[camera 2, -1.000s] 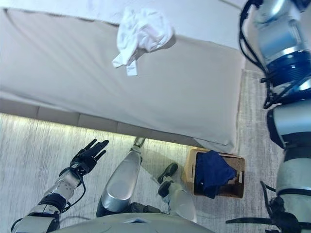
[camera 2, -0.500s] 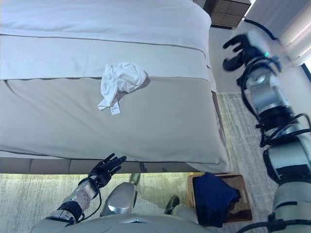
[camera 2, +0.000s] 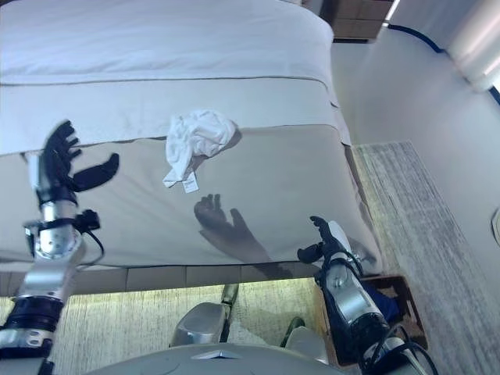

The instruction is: Pick up the clothes from the bed and place them into the basket

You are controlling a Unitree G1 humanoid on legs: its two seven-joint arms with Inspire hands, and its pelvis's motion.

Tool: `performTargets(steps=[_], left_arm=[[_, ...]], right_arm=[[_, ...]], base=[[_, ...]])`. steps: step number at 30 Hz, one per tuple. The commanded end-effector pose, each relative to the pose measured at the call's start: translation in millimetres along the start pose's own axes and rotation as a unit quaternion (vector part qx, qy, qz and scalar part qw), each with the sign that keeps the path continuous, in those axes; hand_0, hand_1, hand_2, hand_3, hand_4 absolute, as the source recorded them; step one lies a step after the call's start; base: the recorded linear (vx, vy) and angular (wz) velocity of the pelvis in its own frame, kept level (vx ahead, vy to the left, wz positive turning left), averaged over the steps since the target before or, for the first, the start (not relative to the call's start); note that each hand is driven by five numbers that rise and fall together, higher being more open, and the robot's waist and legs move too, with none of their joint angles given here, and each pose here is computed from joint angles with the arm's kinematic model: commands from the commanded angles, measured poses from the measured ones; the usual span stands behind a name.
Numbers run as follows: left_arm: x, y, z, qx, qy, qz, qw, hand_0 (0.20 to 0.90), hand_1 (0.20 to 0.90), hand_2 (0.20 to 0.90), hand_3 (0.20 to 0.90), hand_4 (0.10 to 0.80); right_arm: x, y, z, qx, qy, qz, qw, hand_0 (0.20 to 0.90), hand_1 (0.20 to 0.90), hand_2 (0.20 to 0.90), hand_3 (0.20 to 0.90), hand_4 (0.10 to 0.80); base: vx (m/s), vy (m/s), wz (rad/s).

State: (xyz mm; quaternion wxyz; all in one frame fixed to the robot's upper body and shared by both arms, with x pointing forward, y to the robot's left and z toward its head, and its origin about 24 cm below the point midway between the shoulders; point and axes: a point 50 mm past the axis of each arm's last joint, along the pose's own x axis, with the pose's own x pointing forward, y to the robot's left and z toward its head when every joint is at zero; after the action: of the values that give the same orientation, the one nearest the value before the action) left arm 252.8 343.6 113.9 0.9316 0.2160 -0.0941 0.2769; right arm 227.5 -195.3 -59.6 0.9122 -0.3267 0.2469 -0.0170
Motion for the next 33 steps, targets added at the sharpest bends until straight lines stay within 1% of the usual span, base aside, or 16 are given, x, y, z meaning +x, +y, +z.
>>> performTargets(steps=[1,2,3,6,7,9,14,20,24,25,30,31,33], left_arm=[[21.3,5.2,16.5,0.023,-0.045,0.043,0.998,0.9,0.9,0.9,0.9,0.8],[23.6,9.5,14.7,0.031,-0.037,0.051,0.998,0.9,0.9,0.9,0.9,0.8],[27.9,20.2,11.3,0.066,-0.027,0.076,0.995,0.9,0.9,0.9,0.9,0.8],[35.4,41.1,3.6,0.12,0.012,0.105,0.987,0.9,0.9,0.9,0.9,0.8],[38.8,47.2,-0.2,0.127,0.036,0.109,0.985,0.9,0.9,0.9,0.9,0.8],[42.1,51.2,-3.7,0.13,0.058,0.115,0.983,0.9,0.9,0.9,0.9,0.8],[47.8,64.9,-16.9,0.151,0.13,0.141,0.97,0.9,0.9,0.9,0.9,0.8],[63.8,99.1,-11.5,0.171,0.2,0.208,0.942,0.9,0.9,0.9,0.9,0.8],[72.9,110.6,1.7,0.172,0.203,0.243,0.933,0.9,0.9,0.9,0.9,0.8],[78.3,112.0,10.4,0.179,0.2,0.251,0.93,0.9,0.9,0.9,0.9,0.8],[90.7,102.3,32.3,0.161,0.166,0.266,0.936,0.9,0.9,0.9,0.9,0.8],[95.1,98.5,41.3,0.161,0.159,0.275,0.934,0.9,0.9,0.9,0.9,0.8],[97.2,97.0,44.7,0.167,0.174,0.293,0.925,0.9,0.9,0.9,0.9,0.8]], right_arm=[[2.8,-16.2,18.3,0.009,-0.086,-0.044,0.995,0.9,0.9,0.9,0.9,0.8],[2.1,-15.6,12.3,0.006,-0.077,-0.039,0.996,0.9,0.9,0.9,0.9,0.8],[0.4,-17.6,0.3,-0.006,-0.064,-0.03,0.997,0.9,0.9,0.9,0.9,0.8],[-2.8,-27.6,-17.1,-0.022,-0.044,-0.022,0.999,0.9,0.9,0.9,0.9,0.8],[-3.5,-31.0,-20.1,-0.031,-0.044,-0.022,0.998,0.9,0.9,0.9,0.9,0.8],[-3.3,-34.8,-21.0,-0.037,-0.047,-0.022,0.998,0.9,0.9,0.9,0.9,0.8],[1.2,-49.9,-7.6,-0.054,-0.088,-0.042,0.994,0.9,0.9,0.9,0.9,0.8],[8.0,-68.2,29.8,-0.031,-0.166,-0.087,0.982,0.9,0.9,0.9,0.9,0.8],[8.9,-76.5,50.2,-0.01,-0.205,-0.11,0.973,0.9,0.9,0.9,0.9,0.8],[8.7,-79.0,55.6,0.003,-0.212,-0.117,0.97,0.9,0.9,0.9,0.9,0.8],[8.4,-88.2,69.5,0.024,-0.227,-0.132,0.964,0.9,0.9,0.9,0.9,0.8],[7.2,-91.2,73.9,0.031,-0.233,-0.136,0.962,0.9,0.9,0.9,0.9,0.8],[6.3,-93.3,77.9,0.03,-0.24,-0.134,0.961,0.9,0.9,0.9,0.9,0.8]], base=[[-0.024,0.039,-0.53],[-0.019,0.053,-0.63],[-0.016,0.057,-0.56],[-0.024,0.069,-0.48],[-0.043,0.076,-0.54],[-0.071,0.069,-0.46],[-0.098,0.085,-0.4],[-0.167,0.077,-0.42],[-0.128,0.061,-0.19],[0.017,0.088,-0.03],[-0.021,0.093,0.13],[-0.043,0.121,0.12],[-0.039,0.11,0.11]])
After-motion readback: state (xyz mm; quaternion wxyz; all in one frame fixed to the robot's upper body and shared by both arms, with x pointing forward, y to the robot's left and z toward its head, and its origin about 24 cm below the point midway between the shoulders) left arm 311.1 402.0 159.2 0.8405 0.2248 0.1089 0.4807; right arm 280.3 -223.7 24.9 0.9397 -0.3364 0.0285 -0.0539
